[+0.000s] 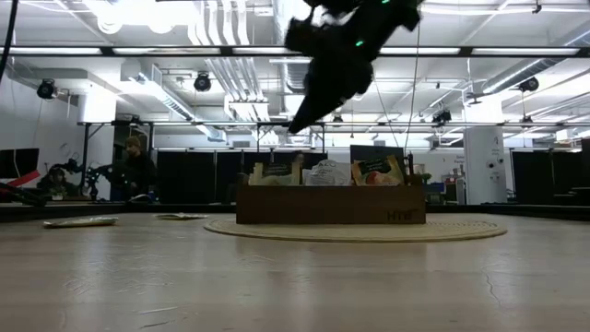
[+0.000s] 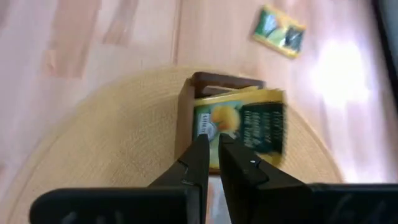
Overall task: Pick & Place Tea
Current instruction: Put the yellow tea bag into the left section of the wooden organizer
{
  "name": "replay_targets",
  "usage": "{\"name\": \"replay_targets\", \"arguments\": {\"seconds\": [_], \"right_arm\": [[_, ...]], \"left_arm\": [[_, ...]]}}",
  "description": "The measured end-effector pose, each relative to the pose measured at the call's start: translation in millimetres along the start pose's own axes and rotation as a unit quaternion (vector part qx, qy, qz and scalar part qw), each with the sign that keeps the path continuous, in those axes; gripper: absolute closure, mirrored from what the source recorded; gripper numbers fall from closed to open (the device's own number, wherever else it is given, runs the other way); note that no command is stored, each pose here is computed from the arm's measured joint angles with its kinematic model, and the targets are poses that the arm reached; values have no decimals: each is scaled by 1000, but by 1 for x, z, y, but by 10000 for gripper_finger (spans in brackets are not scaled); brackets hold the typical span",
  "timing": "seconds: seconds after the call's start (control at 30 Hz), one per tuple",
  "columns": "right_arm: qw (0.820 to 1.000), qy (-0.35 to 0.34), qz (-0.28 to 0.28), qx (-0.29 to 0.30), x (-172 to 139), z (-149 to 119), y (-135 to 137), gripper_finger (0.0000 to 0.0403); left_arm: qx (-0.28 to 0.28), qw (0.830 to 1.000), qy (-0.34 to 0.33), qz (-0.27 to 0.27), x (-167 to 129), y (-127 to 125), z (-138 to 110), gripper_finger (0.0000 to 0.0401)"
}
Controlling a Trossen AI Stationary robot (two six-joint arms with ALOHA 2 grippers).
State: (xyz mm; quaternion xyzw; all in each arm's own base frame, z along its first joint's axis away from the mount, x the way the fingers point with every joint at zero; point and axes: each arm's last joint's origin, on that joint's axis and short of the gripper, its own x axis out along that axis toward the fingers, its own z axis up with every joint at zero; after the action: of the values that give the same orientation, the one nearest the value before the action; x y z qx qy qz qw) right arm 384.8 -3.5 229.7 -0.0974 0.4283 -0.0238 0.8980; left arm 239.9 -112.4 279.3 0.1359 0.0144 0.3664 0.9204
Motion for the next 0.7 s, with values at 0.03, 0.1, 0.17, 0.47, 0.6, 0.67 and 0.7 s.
{"name": "replay_targets", "arguments": {"seconds": [0.03, 0.1, 0.17, 0.47, 0.6, 0.67, 0.7], "right_arm": [[1000, -20, -3, 3, -10, -3, -1, 369], [997, -78, -12, 12, -31, -10, -4, 369], [990, -140, -17, 20, -51, -21, -6, 369], [924, -378, 50, 20, -123, -86, -16, 369], [904, -424, 45, 22, -145, -114, -21, 369], [895, -445, 39, 18, -155, -127, -22, 369], [891, -453, 34, 16, -160, -133, -22, 369]], "left_arm": [[2, 1000, 2, 3, -1, 0, 0, 248], [4, 1000, 2, 2, -4, 1, 2, 248], [-1, 1000, 2, 3, -5, 3, 3, 248], [-2, 999, 21, 34, -7, 5, 2, 248], [3, 998, 35, 55, -7, 7, 1, 248], [7, 998, 36, 56, -7, 7, 1, 248], [7, 998, 36, 57, -7, 7, 1, 248]]}}
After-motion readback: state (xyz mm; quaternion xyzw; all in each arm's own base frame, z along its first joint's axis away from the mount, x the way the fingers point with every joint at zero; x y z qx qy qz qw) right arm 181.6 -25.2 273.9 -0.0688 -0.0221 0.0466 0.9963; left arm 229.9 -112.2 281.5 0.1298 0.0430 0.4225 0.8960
